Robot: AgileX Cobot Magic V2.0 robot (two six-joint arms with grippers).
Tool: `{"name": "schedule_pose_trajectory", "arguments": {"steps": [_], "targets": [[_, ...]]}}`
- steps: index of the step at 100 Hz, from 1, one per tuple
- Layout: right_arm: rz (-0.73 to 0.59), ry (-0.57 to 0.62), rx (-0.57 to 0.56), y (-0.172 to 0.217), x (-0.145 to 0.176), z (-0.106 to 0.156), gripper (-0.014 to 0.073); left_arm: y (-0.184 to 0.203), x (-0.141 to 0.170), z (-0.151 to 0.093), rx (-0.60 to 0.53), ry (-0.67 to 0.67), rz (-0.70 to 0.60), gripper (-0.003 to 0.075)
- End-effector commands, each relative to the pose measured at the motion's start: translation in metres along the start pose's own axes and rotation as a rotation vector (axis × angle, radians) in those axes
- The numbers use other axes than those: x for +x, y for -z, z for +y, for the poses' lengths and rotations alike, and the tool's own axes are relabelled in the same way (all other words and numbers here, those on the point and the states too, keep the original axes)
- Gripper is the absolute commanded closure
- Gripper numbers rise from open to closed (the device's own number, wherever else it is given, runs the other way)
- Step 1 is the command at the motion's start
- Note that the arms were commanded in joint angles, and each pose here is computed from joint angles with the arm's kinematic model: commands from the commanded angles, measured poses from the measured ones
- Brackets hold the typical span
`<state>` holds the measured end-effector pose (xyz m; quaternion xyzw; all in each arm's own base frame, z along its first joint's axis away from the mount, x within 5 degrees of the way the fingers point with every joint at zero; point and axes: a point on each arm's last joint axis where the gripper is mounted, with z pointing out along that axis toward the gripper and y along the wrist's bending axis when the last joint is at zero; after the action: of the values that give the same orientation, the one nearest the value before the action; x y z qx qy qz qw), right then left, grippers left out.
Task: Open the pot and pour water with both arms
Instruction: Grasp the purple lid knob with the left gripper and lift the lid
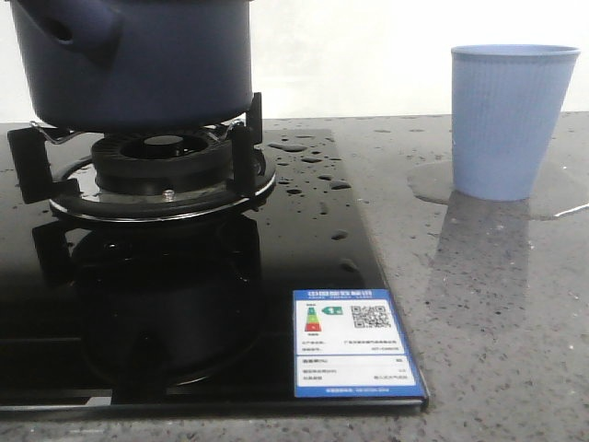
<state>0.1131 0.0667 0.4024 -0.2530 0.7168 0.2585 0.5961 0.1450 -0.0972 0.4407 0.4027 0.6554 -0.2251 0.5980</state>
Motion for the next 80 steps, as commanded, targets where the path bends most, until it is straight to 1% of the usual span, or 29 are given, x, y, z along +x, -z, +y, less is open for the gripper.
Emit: {"name": "schedule_pose_trajectory", "arguments": {"steps": [1, 8, 12, 20, 26, 31, 38, 41, 46, 53, 63, 70, 77, 80], "targets": [[-0.074, 0.010, 0.045, 0.002, -0.014, -0.003, -0.0066, -0.001, -0.015, 0.013, -0.112, 0.009, -0.093, 0.0243], [-0.075, 0.010, 0.046, 0.002, -0.014, -0.004, -0.0054, -0.009, -0.011, 0.019, -0.125, -0.022, -0.074, 0.0284], [-0.075, 0.010, 0.046, 0.002, -0.014, -0.004, -0.0050, -0.016, -0.008, 0.025, -0.136, -0.006, -0.069, 0.0301], [-0.075, 0.010, 0.046, 0.002, -0.014, -0.004, -0.0050, -0.027, -0.003, 0.037, -0.173, 0.026, -0.069, 0.0312], [-0.075, 0.010, 0.046, 0.002, -0.014, -0.004, -0.0050, -0.034, 0.000, 0.047, -0.166, 0.063, -0.087, 0.0312], [-0.075, 0.010, 0.046, 0.002, -0.014, -0.004, -0.0050, -0.038, 0.001, 0.055, -0.130, 0.090, -0.106, 0.0312], [-0.075, 0.010, 0.046, 0.002, -0.014, -0.004, -0.0050, -0.041, 0.001, 0.066, -0.048, 0.127, -0.142, 0.0312], [-0.075, 0.010, 0.046, 0.002, -0.014, -0.004, -0.0050, -0.042, 0.001, 0.069, 0.010, 0.116, -0.154, 0.0312], [-0.075, 0.010, 0.046, 0.002, -0.014, -0.004, -0.0050, -0.042, 0.002, 0.078, 0.065, 0.103, -0.161, 0.0312], [-0.075, 0.010, 0.046, 0.002, -0.014, -0.004, -0.0050, -0.044, 0.006, 0.090, 0.093, 0.113, -0.149, 0.0312], [-0.075, 0.010, 0.046, 0.002, -0.014, -0.004, -0.0050, -0.052, 0.016, 0.103, 0.086, 0.105, -0.120, 0.0308], [-0.075, 0.010, 0.046, 0.002, -0.014, -0.004, -0.0050, -0.056, 0.022, 0.106, 0.096, 0.071, -0.097, 0.0276], [-0.075, 0.010, 0.046, 0.002, -0.014, -0.004, -0.0050, -0.062, 0.026, 0.105, 0.116, 0.043, -0.084, 0.0195], [-0.075, 0.010, 0.046, 0.002, -0.014, -0.004, -0.0050, -0.065, 0.027, 0.104, 0.125, 0.025, -0.081, 0.0149]]}}
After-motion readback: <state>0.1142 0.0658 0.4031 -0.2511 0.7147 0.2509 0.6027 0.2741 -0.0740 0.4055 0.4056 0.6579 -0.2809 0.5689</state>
